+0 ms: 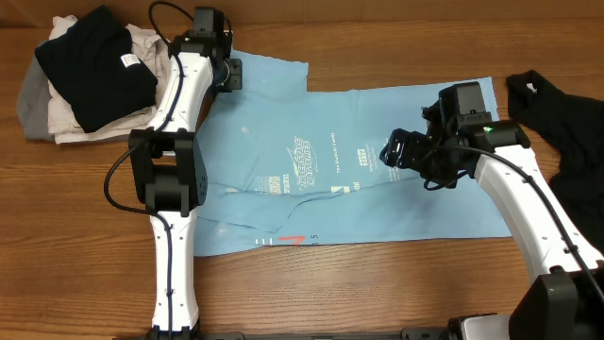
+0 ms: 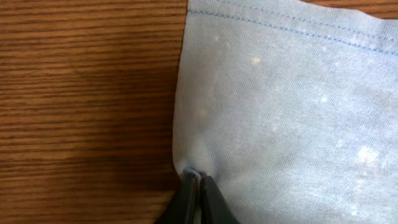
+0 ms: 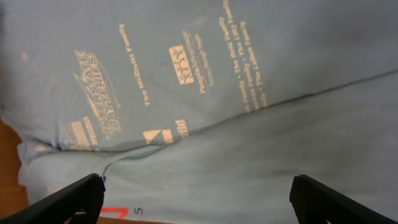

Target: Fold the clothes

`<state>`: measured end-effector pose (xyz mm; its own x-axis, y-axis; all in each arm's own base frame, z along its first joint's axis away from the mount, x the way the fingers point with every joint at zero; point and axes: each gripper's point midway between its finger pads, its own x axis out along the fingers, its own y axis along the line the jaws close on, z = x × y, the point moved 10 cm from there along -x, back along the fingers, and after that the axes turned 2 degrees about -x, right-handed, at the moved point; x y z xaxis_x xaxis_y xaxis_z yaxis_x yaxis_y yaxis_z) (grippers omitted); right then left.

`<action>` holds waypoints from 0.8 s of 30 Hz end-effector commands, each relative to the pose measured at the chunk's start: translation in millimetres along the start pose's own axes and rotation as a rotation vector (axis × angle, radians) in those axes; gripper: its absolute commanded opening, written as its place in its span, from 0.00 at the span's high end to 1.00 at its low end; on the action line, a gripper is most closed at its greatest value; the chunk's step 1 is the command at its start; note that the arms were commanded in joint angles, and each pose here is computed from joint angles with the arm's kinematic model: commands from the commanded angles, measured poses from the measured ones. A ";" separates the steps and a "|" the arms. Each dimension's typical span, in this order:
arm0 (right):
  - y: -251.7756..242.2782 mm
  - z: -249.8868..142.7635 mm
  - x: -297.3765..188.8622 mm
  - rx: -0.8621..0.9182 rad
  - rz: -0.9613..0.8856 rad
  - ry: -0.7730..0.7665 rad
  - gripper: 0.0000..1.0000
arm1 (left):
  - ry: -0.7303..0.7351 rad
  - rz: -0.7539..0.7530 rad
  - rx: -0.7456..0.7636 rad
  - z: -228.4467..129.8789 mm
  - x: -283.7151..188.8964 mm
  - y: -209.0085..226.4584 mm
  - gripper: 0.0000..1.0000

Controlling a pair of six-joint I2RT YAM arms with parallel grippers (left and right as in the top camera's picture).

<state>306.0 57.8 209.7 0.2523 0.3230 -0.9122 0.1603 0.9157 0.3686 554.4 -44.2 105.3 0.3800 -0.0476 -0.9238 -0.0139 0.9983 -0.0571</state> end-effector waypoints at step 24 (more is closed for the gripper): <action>-90.0 176.4 -53.3 0.060 -0.062 -0.506 0.00 | 0.023 0.001 0.004 -2.3 5.6 0.3 0.96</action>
<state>423.5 -78.4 273.7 0.7055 0.1061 -0.7008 0.2480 0.8893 0.3843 551.5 -44.1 104.0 0.3594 -0.0471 -0.9320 -0.0147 0.9983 -0.0562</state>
